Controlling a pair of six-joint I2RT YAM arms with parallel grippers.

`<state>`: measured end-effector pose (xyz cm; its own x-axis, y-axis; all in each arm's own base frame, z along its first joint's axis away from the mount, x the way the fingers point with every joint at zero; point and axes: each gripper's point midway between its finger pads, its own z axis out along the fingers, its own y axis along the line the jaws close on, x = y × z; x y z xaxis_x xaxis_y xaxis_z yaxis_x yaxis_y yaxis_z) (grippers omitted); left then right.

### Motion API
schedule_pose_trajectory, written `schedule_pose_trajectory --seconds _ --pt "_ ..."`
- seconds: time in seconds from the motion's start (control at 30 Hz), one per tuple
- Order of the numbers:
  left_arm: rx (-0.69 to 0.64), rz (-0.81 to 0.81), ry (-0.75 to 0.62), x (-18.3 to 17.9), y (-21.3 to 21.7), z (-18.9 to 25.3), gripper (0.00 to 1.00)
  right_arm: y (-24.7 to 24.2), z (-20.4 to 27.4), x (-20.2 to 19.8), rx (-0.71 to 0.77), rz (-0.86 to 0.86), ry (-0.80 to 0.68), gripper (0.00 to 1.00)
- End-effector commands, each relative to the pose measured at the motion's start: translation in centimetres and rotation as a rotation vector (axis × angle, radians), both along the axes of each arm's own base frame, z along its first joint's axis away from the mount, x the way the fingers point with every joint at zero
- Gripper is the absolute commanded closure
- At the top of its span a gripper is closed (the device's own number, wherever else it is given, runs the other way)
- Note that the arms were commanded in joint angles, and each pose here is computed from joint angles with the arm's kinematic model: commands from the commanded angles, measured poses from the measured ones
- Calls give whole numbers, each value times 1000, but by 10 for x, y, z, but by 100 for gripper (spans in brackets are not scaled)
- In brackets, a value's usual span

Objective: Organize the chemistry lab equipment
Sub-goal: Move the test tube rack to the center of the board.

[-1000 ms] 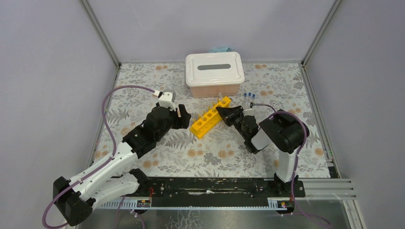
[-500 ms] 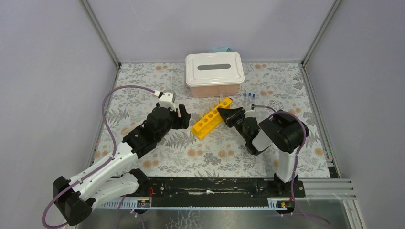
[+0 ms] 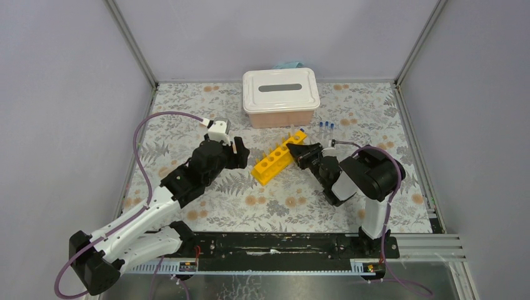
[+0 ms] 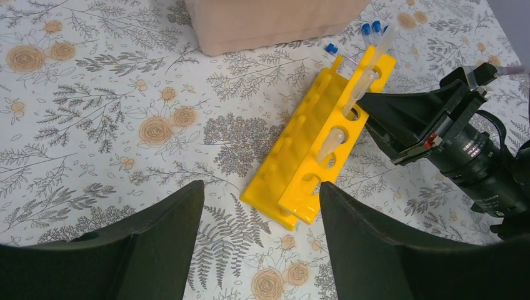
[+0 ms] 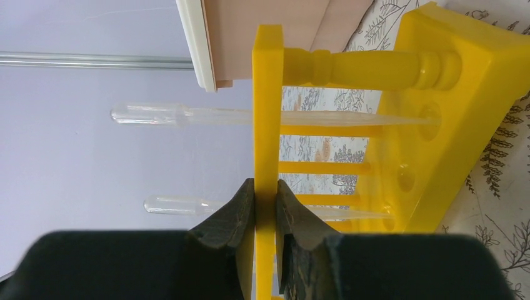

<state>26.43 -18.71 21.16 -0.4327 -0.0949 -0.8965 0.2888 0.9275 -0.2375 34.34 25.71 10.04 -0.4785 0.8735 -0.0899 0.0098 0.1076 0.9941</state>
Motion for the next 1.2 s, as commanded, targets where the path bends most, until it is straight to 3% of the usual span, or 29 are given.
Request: schedule_pose_trajectory --seconds 0.0,0.53,1.17 --pt "-12 12 -50 5 -1 21 25 -11 52 4 85 -51 -148 92" --pt "0 -7 -39 7 -6 16 25 -42 78 -5 124 -128 -187 92" --pt "4 -44 -34 7 -14 15 25 -117 97 -16 129 -314 -224 93"
